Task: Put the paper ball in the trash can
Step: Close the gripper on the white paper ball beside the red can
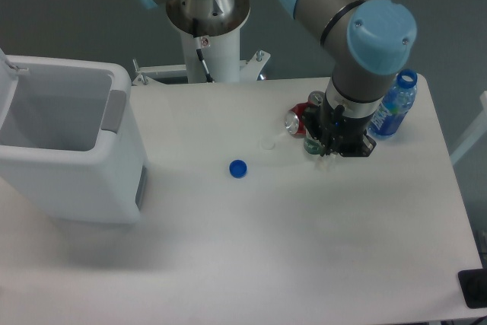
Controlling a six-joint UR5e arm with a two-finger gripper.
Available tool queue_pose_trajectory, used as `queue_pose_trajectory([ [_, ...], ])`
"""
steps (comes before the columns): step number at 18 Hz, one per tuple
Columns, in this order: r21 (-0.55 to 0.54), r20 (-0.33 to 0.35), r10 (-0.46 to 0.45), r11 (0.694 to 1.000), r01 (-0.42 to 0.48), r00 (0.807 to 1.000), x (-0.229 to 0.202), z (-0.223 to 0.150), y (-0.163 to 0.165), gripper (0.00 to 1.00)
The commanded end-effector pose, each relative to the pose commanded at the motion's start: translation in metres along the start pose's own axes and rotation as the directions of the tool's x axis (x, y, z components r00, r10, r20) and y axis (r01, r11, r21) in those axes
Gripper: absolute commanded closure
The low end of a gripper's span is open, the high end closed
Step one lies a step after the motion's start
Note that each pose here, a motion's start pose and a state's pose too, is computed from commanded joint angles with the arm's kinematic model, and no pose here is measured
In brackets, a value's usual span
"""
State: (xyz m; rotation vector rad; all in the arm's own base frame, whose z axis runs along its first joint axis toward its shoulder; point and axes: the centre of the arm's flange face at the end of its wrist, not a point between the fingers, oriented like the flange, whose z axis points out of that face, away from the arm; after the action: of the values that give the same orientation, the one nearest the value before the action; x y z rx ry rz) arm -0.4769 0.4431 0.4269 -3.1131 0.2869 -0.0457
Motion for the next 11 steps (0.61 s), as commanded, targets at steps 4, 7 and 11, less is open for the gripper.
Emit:
queue_pose_trajectory([
  [4, 0.001, 0.006, 0.0, 1.0, 0.0, 1.0, 0.002, -0.004, 0.001, 1.0],
  [7, -0.013, 0.019, 0.005, 1.0, -0.005, 1.0, 0.003, -0.008, 0.0, 1.0],
  [11, 0.009, 0.042, 0.004, 1.0, -0.004, 0.999, 0.013, -0.026, -0.003, 1.0],
])
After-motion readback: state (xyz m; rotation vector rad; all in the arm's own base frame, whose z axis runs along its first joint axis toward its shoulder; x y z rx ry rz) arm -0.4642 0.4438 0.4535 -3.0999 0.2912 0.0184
